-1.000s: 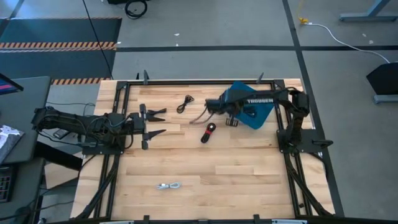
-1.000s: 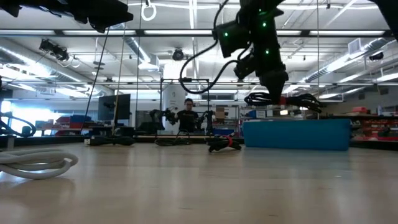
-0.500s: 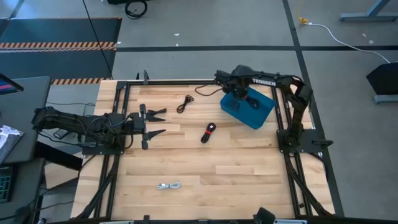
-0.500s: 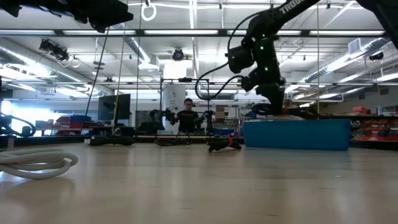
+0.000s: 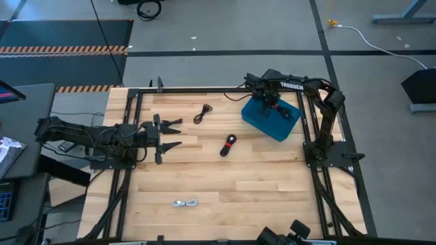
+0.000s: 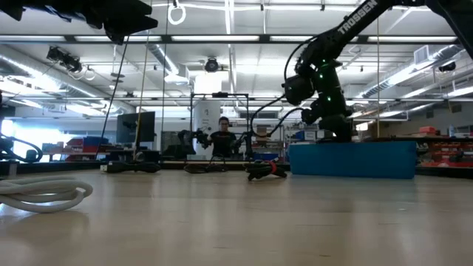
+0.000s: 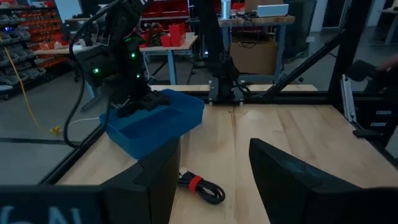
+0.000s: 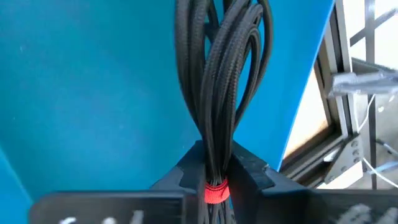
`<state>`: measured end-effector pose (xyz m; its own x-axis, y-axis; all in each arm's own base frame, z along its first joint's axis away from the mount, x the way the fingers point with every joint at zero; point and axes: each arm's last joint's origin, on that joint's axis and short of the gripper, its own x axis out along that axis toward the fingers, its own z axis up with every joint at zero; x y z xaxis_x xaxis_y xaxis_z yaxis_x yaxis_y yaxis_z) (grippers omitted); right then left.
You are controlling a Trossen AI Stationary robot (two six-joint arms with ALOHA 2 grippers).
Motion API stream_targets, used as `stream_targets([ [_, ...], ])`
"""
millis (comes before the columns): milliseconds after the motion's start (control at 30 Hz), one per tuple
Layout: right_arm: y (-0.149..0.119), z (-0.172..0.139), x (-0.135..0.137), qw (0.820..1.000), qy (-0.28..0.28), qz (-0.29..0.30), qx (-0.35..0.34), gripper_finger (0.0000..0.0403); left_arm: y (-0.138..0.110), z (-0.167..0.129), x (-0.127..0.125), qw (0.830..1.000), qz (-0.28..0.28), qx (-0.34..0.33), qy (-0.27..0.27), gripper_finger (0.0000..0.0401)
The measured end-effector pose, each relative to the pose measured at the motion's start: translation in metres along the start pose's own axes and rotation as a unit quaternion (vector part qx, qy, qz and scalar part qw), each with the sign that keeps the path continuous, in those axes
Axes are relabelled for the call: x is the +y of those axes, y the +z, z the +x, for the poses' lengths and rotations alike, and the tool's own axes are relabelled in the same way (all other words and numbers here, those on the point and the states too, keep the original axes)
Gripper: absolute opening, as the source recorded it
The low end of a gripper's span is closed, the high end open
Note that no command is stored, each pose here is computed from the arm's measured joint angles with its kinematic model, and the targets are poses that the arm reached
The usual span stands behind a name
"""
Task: Pick and place USB-C Cables
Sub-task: Put the right black charger cable into the bin
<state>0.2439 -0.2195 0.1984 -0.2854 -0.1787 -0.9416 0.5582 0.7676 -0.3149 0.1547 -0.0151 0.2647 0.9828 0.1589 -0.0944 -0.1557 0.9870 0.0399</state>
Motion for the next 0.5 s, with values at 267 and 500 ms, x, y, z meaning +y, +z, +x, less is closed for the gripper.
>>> stream_targets([
  [267, 0.005, 0.001, -0.003, 1.000, -0.012, -0.010, -0.025, 0.0158, -0.001, 0.000, 0.000, 1.000, -0.016, 0.003, 0.000, 0.0201],
  [500, -0.006, -0.011, -0.001, 0.999, -0.035, -0.034, -0.009, 0.0200, -0.004, 0.000, 0.000, 1.000, -0.023, 0.018, 0.000, 0.0201],
])
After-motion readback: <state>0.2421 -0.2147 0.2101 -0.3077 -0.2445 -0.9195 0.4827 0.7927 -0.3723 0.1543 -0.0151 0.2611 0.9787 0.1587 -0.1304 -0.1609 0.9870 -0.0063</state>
